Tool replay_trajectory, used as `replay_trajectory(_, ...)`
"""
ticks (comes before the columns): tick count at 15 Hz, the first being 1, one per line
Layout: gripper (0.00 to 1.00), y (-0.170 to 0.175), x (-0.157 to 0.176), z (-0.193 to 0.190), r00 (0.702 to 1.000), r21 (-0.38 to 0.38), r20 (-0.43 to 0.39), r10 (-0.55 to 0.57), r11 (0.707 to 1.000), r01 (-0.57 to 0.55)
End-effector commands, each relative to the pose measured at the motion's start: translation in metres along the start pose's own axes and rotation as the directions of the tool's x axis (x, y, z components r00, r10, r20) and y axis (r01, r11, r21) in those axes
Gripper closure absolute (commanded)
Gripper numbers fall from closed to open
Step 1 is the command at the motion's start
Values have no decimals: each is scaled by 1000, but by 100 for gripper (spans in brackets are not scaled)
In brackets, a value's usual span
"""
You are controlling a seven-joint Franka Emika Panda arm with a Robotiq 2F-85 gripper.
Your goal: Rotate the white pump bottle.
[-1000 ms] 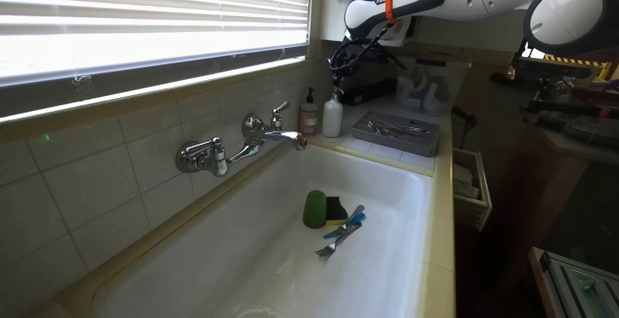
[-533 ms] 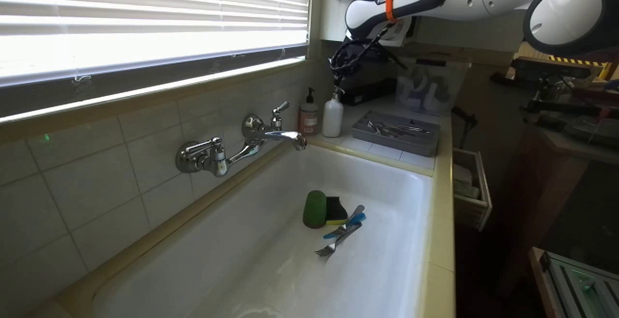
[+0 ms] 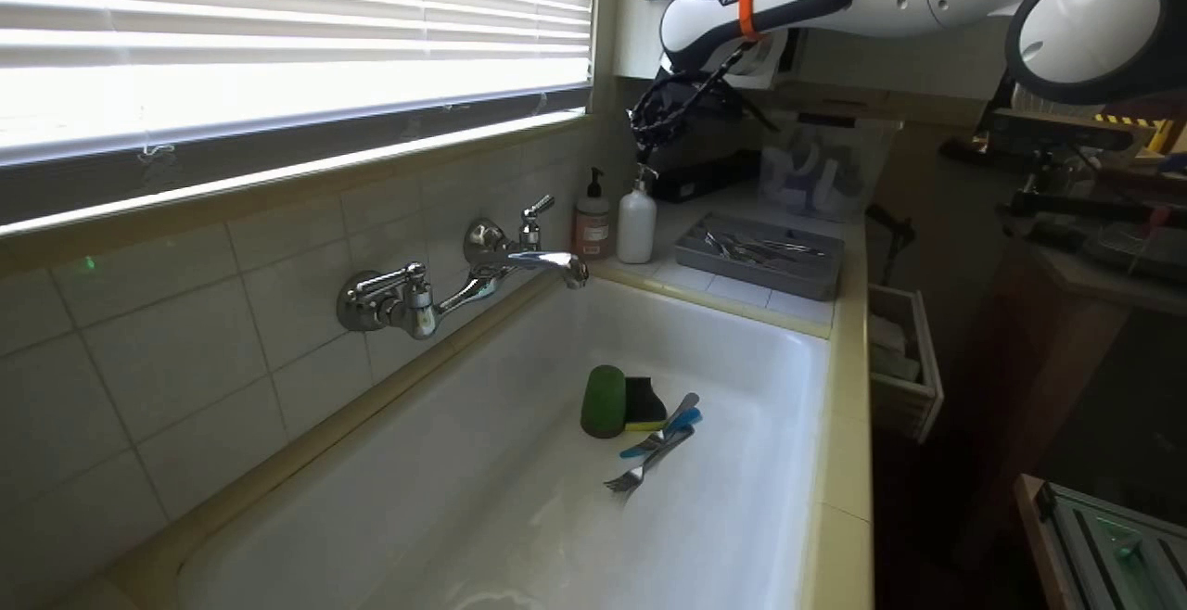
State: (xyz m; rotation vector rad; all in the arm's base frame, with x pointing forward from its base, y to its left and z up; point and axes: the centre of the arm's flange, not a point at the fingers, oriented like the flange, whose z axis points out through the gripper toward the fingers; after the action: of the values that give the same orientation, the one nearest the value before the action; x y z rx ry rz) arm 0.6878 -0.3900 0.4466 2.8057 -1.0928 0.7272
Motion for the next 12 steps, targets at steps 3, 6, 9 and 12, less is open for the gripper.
replay_trajectory(3,100,3,-8,-4,1000,10,-3,16,1000,-16)
replay_trajectory(6,100,3,-7,-8,1000,13,-18,18,1000,-18)
replay_trajectory(9,100,1,-6,-14,999,20,-30,20,1000,-19)
replay_trajectory(12,100,-2,-12,-30,1000,24,-24,8,1000,-7)
